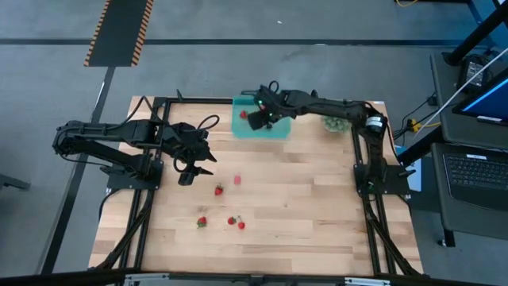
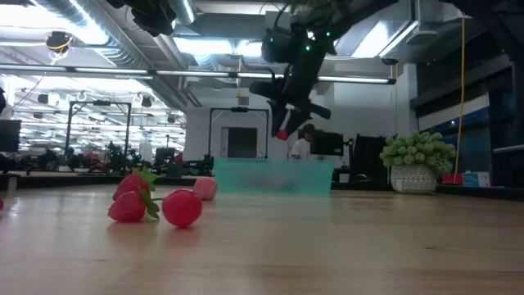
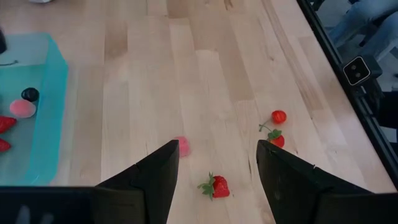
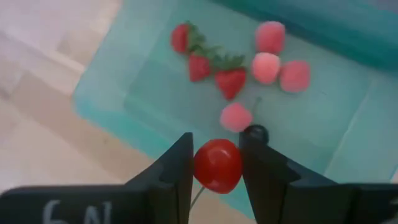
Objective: Pick and placing Produce into tupperware
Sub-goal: Put the red cherry into the blue basket
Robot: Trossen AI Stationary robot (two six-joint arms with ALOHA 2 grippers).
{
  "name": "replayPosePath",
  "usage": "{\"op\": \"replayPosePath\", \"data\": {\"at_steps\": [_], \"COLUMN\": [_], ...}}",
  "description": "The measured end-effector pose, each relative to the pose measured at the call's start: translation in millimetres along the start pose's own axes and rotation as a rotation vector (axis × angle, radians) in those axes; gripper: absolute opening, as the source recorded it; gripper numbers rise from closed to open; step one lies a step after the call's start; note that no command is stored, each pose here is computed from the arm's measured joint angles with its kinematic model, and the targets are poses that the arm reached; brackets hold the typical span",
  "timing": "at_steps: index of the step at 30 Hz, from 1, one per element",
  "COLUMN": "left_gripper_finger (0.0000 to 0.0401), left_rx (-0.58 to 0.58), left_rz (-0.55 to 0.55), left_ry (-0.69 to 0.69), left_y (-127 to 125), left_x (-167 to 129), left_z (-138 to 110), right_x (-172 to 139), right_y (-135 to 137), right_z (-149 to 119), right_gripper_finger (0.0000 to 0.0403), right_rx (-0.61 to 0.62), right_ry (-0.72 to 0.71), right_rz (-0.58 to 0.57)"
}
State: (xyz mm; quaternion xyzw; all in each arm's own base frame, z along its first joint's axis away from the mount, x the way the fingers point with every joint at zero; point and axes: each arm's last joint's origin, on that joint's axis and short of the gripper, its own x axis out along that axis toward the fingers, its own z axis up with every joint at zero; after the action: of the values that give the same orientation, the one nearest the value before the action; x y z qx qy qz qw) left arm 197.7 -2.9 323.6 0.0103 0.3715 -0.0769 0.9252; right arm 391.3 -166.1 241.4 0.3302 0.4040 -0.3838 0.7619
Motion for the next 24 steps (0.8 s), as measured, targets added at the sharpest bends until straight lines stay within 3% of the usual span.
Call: {"op": "replayPosePath", "data": {"at_steps": [20,24], "left_gripper_finger": [0.0208,0.0208], "left_rx": [0.006,0.006], "left_rz": [0.0,0.0], "left_ry": [-0.001,-0.001], "left_y": [0,0], "left_x": [0,0], "left_z": [0,0], "right_x": [11,11], "right_y": [-25,-32], "right_z": [7,7], "right_gripper_finger": [0.0116,0.0117], "right_rx": [0.076,0.033], "right_ry": [0.108,0.142], "right_rz": [-0.03,-0.058]}}
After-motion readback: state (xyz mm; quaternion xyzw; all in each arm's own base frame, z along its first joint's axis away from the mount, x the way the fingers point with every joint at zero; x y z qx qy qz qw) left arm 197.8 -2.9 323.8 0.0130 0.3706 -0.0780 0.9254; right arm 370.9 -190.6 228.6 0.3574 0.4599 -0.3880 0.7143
